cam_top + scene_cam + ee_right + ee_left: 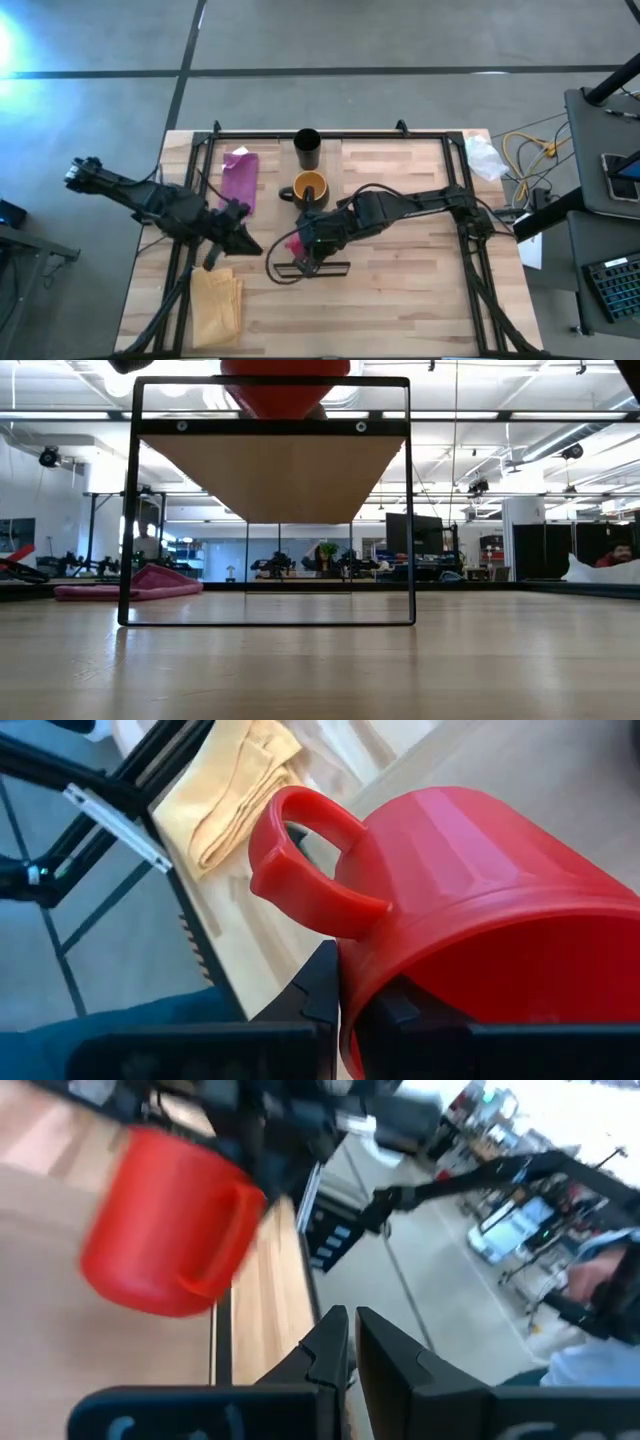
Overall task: Stack small to large cups/mugs on shelf
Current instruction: Put the red mug on the shelf, then return to Home Position
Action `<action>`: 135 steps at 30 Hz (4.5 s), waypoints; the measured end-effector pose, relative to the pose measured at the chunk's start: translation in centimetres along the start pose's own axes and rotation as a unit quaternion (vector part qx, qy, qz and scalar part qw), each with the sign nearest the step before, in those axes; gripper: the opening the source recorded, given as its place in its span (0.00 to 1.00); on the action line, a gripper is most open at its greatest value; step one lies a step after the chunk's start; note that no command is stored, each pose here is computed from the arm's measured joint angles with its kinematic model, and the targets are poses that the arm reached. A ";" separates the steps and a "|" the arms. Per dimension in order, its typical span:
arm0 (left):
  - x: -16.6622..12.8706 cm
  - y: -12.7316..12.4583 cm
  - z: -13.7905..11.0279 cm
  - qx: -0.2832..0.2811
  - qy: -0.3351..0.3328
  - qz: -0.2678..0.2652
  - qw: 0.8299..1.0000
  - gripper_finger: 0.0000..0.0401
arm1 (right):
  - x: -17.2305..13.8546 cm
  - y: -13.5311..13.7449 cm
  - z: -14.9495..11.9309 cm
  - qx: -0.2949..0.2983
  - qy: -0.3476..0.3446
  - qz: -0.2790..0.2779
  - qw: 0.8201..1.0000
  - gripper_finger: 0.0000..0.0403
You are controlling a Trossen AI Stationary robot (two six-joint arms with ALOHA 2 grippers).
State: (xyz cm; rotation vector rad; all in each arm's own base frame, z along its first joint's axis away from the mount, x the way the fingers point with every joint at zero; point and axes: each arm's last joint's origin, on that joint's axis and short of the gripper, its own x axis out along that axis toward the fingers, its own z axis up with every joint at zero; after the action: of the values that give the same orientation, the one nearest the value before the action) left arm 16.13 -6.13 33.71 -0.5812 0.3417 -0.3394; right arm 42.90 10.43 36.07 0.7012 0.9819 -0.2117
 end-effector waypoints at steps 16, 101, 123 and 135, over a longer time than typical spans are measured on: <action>6.9 1.4 -2.1 0.018 0.066 0.043 0.997 0.02 | 0.4 -0.4 0.7 -0.003 0.008 0.016 1.000 0.03; 7.1 1.8 -2.4 0.077 0.037 0.205 0.975 0.02 | -1.9 -1.3 1.6 -0.010 -0.018 0.010 1.000 0.29; -4.9 -5.6 6.1 0.035 -0.239 -0.147 0.959 0.02 | -20.3 -2.1 -0.1 -0.101 -0.254 0.123 0.954 0.29; -1.6 -3.7 2.3 0.258 -0.240 -0.262 0.898 0.02 | -17.3 3.3 -4.0 -0.263 -0.287 0.178 0.904 0.24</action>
State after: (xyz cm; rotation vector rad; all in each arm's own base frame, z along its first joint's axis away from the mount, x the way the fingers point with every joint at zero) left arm 14.84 -7.33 38.04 -0.2030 -0.3924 -0.7593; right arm 32.04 13.03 50.29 0.2732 0.3010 0.1671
